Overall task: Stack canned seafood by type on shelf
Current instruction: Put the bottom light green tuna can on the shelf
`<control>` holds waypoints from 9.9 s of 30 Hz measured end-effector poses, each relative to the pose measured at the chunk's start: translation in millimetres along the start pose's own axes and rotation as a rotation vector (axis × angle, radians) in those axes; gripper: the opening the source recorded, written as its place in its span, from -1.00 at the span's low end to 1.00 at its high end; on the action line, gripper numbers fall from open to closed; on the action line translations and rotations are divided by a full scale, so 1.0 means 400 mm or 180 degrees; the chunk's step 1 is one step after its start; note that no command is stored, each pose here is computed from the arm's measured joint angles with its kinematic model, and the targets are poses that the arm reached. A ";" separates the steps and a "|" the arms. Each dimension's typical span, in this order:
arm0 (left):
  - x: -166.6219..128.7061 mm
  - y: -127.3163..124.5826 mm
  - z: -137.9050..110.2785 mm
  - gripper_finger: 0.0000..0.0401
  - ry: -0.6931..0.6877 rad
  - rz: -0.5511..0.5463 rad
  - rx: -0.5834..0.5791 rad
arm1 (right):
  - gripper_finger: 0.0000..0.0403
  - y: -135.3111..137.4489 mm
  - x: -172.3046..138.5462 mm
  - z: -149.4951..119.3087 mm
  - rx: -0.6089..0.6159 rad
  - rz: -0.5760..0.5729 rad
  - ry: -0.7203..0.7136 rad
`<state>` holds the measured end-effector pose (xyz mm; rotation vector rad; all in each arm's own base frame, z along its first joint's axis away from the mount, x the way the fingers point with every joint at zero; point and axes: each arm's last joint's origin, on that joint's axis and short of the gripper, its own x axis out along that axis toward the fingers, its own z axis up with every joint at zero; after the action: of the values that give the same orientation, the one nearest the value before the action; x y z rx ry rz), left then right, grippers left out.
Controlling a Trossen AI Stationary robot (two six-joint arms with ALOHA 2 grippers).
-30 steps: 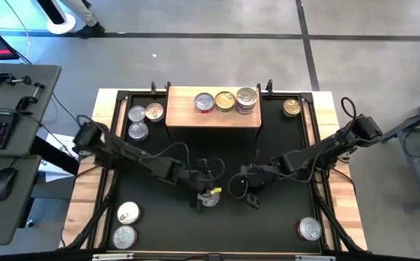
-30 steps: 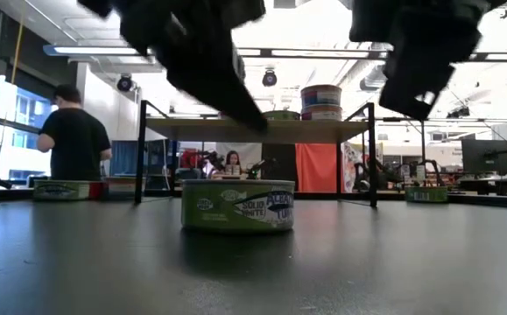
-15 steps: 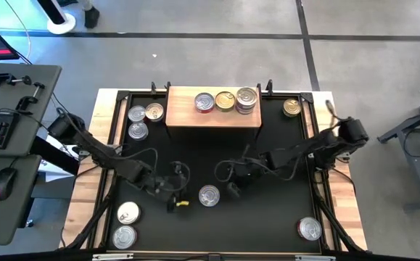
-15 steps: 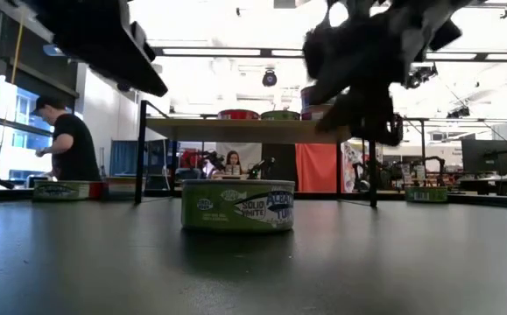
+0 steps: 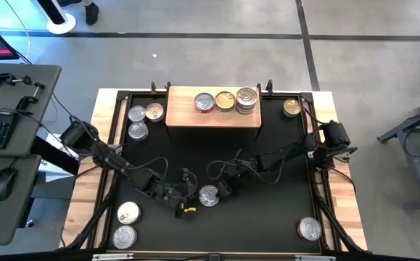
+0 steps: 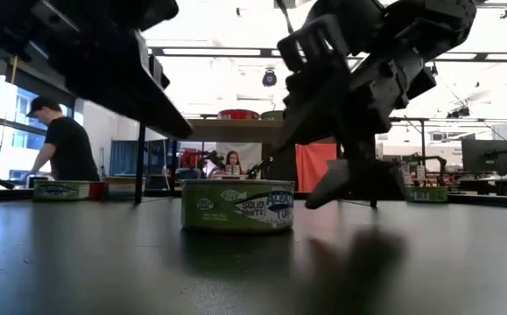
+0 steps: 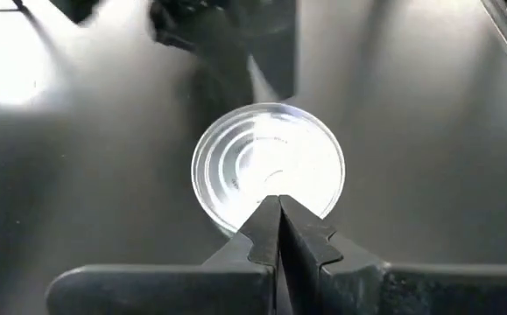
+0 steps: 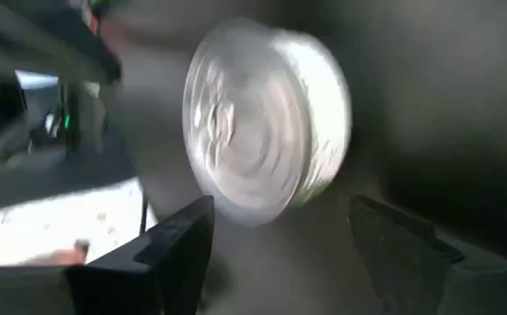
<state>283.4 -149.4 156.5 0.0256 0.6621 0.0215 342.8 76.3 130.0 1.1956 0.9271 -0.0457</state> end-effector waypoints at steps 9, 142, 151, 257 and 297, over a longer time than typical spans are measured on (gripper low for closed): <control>0.043 -0.016 -0.022 -1.00 -0.0027 -0.0085 -0.0174 | 0.26 -0.002 -0.004 0.013 0.0051 -0.0031 -0.0171; -0.231 0.039 -0.050 -1.00 -0.0573 0.0866 -0.1758 | 0.64 0.289 0.041 0.049 -0.4831 -0.1294 0.1134; -0.231 0.039 -0.051 -1.00 -0.0570 0.0866 -0.1752 | 0.64 0.351 0.005 0.065 -0.4061 -0.1322 0.0815; -0.448 0.196 0.031 -1.00 -0.1123 0.0653 -0.1527 | -0.25 0.261 -0.274 0.638 0.0238 -0.0653 -0.2826; -0.447 0.195 0.030 -1.00 -0.1101 0.0616 -0.1536 | -0.25 0.233 -0.210 0.668 0.0081 -0.0538 -0.2537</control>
<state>149.0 -76.6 278.4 -0.3647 0.2936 0.3553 491.2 -136.5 270.5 0.9879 0.3163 -0.6259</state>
